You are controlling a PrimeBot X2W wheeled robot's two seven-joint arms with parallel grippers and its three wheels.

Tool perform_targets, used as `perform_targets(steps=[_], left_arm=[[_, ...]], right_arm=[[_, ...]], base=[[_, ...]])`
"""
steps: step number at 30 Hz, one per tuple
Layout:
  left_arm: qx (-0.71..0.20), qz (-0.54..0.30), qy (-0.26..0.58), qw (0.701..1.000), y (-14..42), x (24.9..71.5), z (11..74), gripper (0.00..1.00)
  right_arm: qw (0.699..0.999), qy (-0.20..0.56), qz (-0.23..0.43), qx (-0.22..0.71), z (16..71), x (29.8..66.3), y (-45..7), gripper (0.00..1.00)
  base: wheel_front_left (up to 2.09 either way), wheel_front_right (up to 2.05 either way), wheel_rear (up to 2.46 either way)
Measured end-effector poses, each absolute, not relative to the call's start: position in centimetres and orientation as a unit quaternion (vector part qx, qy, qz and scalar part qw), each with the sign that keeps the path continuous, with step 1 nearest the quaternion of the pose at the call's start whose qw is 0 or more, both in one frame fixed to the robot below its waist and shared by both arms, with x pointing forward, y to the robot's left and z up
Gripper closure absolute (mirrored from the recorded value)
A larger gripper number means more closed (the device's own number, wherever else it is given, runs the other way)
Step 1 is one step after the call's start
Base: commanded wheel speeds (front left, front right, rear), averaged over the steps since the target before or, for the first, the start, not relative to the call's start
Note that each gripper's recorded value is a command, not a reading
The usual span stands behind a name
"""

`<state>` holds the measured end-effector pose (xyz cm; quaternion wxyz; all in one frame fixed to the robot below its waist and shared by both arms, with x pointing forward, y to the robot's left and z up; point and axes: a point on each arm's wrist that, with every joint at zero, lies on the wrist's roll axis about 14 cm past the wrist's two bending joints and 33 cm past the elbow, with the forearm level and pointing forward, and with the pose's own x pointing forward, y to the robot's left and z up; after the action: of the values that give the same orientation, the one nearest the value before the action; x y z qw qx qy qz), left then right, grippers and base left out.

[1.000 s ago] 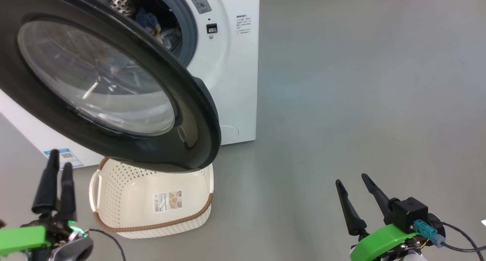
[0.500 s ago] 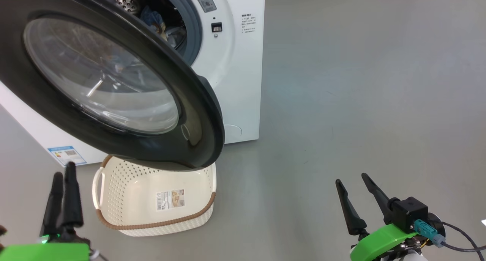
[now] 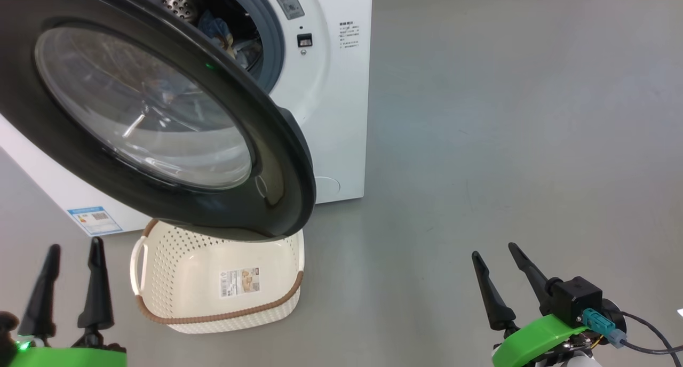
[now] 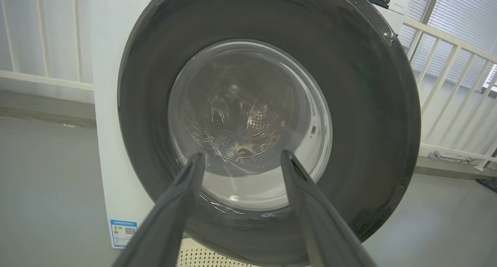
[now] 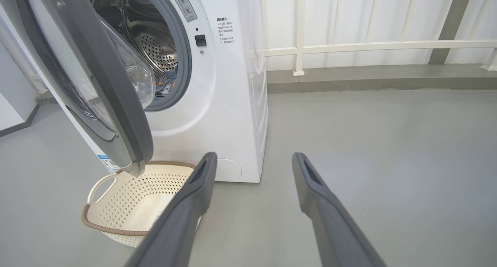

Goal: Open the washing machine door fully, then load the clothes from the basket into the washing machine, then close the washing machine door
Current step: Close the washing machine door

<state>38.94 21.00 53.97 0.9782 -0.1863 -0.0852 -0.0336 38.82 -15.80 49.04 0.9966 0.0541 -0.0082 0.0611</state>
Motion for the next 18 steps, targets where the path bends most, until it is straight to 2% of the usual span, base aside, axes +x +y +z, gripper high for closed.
perform_targets(steps=[8, 18], left_arm=[[-0.080, -0.023, -0.074, 0.994, 21.3, 38.6, 53.0, 0.00], [-0.052, -0.009, -0.044, 0.998, 21.1, 37.7, 50.9, 0.00]], right_arm=[[0.997, -0.005, 0.061, 0.054, 48.8, 38.9, -15.8, 0.00], [0.997, -0.005, 0.058, 0.054, 48.8, 38.8, -16.0, 0.00]], base=[[0.00, 0.00, 0.00], [0.00, 0.00, 0.00]])
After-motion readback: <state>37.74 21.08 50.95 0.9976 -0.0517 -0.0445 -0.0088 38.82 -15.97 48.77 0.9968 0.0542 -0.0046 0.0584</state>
